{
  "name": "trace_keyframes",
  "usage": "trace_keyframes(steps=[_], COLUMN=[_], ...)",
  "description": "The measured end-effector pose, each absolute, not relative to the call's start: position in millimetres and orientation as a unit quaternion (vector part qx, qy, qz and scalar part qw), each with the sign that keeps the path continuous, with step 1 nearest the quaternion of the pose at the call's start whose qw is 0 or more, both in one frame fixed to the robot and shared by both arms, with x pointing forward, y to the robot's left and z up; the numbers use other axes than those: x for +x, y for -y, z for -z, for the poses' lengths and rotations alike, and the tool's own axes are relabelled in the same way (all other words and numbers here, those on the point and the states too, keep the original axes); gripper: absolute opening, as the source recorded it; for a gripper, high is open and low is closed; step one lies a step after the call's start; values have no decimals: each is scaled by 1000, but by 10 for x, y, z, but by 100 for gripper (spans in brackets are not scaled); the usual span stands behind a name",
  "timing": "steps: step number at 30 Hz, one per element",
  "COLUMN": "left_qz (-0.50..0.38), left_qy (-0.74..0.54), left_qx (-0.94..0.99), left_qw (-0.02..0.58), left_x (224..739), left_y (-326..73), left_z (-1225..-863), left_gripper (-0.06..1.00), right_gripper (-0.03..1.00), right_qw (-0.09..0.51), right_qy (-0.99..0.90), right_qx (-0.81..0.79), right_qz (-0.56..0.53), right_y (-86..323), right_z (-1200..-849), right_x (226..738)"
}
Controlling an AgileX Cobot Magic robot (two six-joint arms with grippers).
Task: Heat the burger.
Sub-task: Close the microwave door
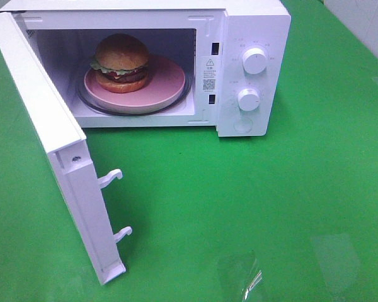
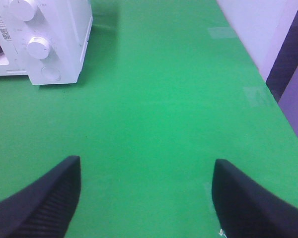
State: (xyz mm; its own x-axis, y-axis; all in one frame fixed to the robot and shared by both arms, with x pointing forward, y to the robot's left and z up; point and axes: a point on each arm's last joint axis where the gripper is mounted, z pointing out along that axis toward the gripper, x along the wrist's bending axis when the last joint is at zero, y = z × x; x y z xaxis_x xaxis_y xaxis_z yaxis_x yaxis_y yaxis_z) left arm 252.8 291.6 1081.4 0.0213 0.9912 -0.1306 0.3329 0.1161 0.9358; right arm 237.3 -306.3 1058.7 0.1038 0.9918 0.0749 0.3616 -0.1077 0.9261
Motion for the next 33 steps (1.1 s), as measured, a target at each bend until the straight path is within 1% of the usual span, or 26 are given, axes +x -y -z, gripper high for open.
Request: trace_keyframes(steps=[1, 2, 3, 4, 5, 6, 7, 8, 9, 10, 11, 12, 13, 14, 15, 16, 17, 20, 23, 26, 27, 29, 33], left_qz=[-366, -373, -373, -380, -380, -382, -382, -383, -383, -382, -380, -380, -381, -381, -383, -383, -388, -407, -412, -444, -444, -483, -494], left_qy=[-596, -594, -594, -591, -591, -591, -591, -593, -593, -595, -598, -598, -600, -600, -601, -601, -602, -596, -594, -579, -579, -557, -551], left_qx=[555, 548, 548, 541, 541, 537, 537, 535, 535, 535, 534, 534, 532, 532, 529, 529, 524, 505, 501, 472, 472, 442, 441], left_qw=[450, 456, 456, 463, 463, 465, 465, 464, 464, 463, 461, 461, 460, 460, 460, 460, 462, 474, 476, 494, 494, 512, 508], left_x=[2528, 2606, 2606, 2677, 2677, 2746, 2746, 2828, 2828, 2874, 2955, 2955, 3037, 3037, 3118, 3118, 3203, 3345, 3373, 3494, 3494, 3574, 3633], left_y=[-2916, -2926, -2926, -2934, -2934, -2941, -2941, -2950, -2950, -2954, -2963, -2963, -2972, -2972, -2982, -2982, -2995, -3024, -3031, -3069, -3069, -3108, -3121], left_z=[-10814, -10857, -10857, -10896, -10896, -10919, -10919, -10937, -10937, -10942, -10947, -10947, -10943, -10943, -10908, -10908, -10860, -10765, -10730, -10581, -10581, -10444, -10332], left_gripper=[90, 81, 81, 70, 70, 59, 59, 46, 46, 39, 26, 26, 13, 13, 4, 4, 0, 0, 0, 0, 0, 0, 0], right_gripper=[71, 71, 71, 71, 71, 71, 71, 71, 71, 71, 71, 71, 71, 71, 71, 71, 71, 71, 71, 71, 71, 71, 71], right_qw=[396, 396, 396, 396, 396, 396, 396, 396, 396, 396, 396, 396, 396, 396, 396, 396, 396, 396, 396, 396, 396, 396, 396], right_qy=[-538, -538, -538, -538, -538, -538, -538, -538, -538, -538, -538, -538, -538, -538, -538, -538, -538, -538, -538, -538, -538, -538, -538], right_qx=[629, 629, 629, 629, 629, 629, 629, 629, 629, 629, 629, 629, 629, 629, 629, 629, 629, 629, 629, 629, 629, 629, 629], right_qz=[-398, -398, -398, -398, -398, -398, -398, -398, -398, -398, -398, -398, -398, -398, -398, -398, -398, -398, -398, -398, -398, -398, -398], right_y=[3063, 3063, 3063, 3063, 3063, 3063, 3063, 3063, 3063, 3063, 3063, 3063, 3063, 3063, 3063, 3063, 3063, 3063, 3063, 3063, 3063, 3063, 3063], right_z=[-10587, -10587, -10587, -10587, -10587, -10587, -10587, -10587, -10587, -10587, -10587, -10587, -10587, -10587, -10587, -10587, -10587, -10587, -10587, -10587, -10587, -10587, -10587], right_x=[2373, 2373, 2373, 2373, 2373, 2373, 2373, 2373, 2373, 2373, 2373, 2373, 2373, 2373, 2373, 2373, 2373, 2373, 2373, 2373, 2373, 2373, 2373])
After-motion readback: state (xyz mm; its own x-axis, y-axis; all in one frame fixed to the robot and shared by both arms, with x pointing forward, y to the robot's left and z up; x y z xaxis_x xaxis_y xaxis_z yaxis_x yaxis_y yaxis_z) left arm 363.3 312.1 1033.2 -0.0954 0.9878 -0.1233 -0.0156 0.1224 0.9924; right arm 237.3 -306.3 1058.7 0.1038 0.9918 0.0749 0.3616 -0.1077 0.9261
